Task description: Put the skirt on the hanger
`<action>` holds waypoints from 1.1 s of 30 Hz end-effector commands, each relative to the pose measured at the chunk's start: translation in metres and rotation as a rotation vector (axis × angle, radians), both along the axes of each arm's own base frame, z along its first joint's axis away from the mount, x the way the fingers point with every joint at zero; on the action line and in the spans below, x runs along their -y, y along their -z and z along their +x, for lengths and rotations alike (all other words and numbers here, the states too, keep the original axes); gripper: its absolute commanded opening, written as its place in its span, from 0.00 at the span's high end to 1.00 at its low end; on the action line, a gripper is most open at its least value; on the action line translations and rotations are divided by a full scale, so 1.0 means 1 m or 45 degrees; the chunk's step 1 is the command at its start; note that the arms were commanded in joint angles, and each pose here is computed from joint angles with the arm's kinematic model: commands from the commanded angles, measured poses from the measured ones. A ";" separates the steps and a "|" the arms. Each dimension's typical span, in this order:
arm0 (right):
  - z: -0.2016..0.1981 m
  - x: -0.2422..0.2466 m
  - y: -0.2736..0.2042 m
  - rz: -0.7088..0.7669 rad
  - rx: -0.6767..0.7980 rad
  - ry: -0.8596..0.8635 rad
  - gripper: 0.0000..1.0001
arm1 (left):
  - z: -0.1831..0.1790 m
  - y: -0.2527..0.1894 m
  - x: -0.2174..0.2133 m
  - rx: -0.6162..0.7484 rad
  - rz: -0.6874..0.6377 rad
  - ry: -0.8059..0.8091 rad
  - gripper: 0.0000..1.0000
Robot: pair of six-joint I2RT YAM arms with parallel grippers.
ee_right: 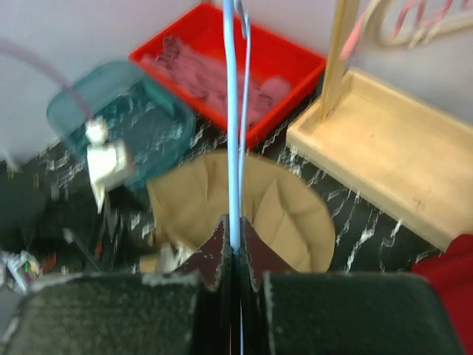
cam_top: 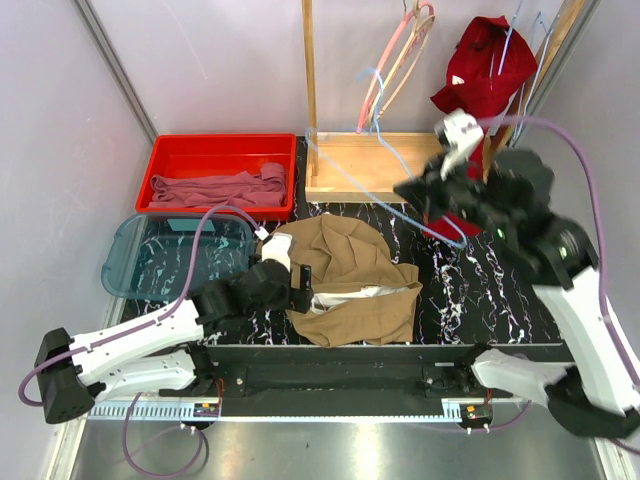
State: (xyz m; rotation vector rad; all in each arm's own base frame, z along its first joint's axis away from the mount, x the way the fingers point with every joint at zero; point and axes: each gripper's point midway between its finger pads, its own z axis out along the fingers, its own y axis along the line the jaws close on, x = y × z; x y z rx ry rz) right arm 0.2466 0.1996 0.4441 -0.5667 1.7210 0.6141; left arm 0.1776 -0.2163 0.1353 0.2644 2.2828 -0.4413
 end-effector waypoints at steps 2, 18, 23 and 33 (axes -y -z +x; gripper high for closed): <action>-0.040 0.002 0.074 -0.068 -0.076 -0.173 1.00 | 0.006 -0.024 0.006 0.047 -0.072 -0.013 0.02; -0.117 0.027 0.138 0.103 -0.212 -0.237 1.00 | 0.003 -0.003 0.061 -0.164 -0.123 0.089 0.30; -0.119 0.033 0.135 0.053 -0.240 -0.221 1.00 | -0.002 0.021 0.069 -0.283 -0.108 0.049 0.37; -0.125 0.042 0.125 -0.027 -0.204 -0.227 1.00 | 0.014 0.037 0.065 -0.285 -0.051 -0.078 0.53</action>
